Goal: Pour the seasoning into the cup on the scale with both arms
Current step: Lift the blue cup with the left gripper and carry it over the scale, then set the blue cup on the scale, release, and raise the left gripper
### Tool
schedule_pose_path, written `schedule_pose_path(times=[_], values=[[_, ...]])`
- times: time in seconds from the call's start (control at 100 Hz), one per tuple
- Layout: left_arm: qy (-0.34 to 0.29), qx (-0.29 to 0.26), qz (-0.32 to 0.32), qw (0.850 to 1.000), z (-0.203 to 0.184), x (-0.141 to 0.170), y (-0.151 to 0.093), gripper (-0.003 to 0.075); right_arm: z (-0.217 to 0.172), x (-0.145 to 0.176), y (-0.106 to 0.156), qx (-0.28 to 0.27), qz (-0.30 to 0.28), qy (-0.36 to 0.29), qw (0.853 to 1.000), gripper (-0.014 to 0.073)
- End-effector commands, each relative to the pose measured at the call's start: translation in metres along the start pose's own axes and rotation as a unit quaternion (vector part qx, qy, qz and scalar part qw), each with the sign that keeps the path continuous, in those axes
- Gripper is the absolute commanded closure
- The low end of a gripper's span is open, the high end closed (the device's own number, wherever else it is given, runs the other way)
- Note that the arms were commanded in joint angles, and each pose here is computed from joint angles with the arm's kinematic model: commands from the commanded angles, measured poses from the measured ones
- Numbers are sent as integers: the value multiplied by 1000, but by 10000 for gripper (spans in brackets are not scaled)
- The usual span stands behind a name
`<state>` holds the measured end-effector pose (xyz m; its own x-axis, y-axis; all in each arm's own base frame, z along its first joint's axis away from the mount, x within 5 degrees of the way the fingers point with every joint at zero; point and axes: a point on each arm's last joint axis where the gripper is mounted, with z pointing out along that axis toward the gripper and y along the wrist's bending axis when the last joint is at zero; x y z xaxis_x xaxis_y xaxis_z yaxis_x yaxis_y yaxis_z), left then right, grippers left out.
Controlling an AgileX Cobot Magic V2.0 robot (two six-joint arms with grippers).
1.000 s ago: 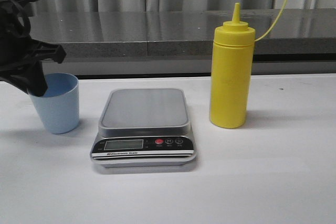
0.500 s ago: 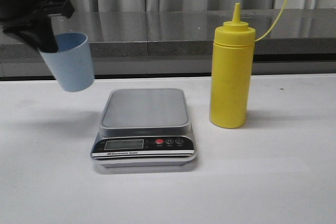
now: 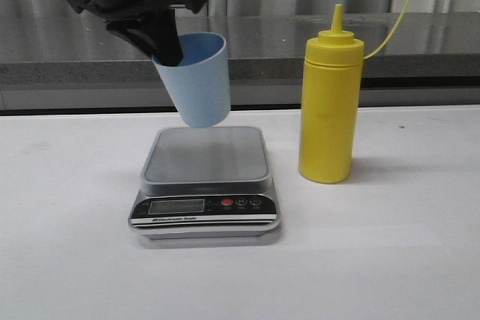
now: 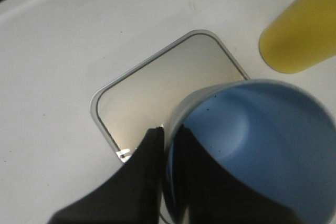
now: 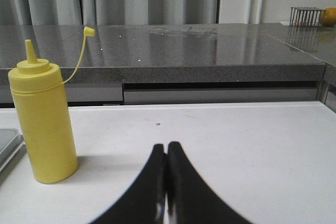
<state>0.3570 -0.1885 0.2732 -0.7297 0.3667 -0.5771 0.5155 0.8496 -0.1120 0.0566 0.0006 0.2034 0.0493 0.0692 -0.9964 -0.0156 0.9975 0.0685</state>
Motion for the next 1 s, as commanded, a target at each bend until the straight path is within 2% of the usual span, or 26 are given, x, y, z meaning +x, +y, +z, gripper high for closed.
schedule_pose_path(times=[0.0,0.28,0.46,0.56,0.99], values=[[-52,8,3,999,-16,-16,-10,710,-1,-6,1,-4,-5,-41,999,663],[-37,9,2,999,-6,-13,-9,701,-1,-6,1,-4,-5,-41,999,663],[-40,9,1,999,-6,-13,-9,561,-1,-6,1,-4,-5,-41,999,663],[-46,9,2,999,-8,-16,-9,510,-1,-6,1,-4,-5,-41,999,663],[-66,17,10,998,-47,-36,-15,518,-1,-6,1,-4,-5,-41,999,663]])
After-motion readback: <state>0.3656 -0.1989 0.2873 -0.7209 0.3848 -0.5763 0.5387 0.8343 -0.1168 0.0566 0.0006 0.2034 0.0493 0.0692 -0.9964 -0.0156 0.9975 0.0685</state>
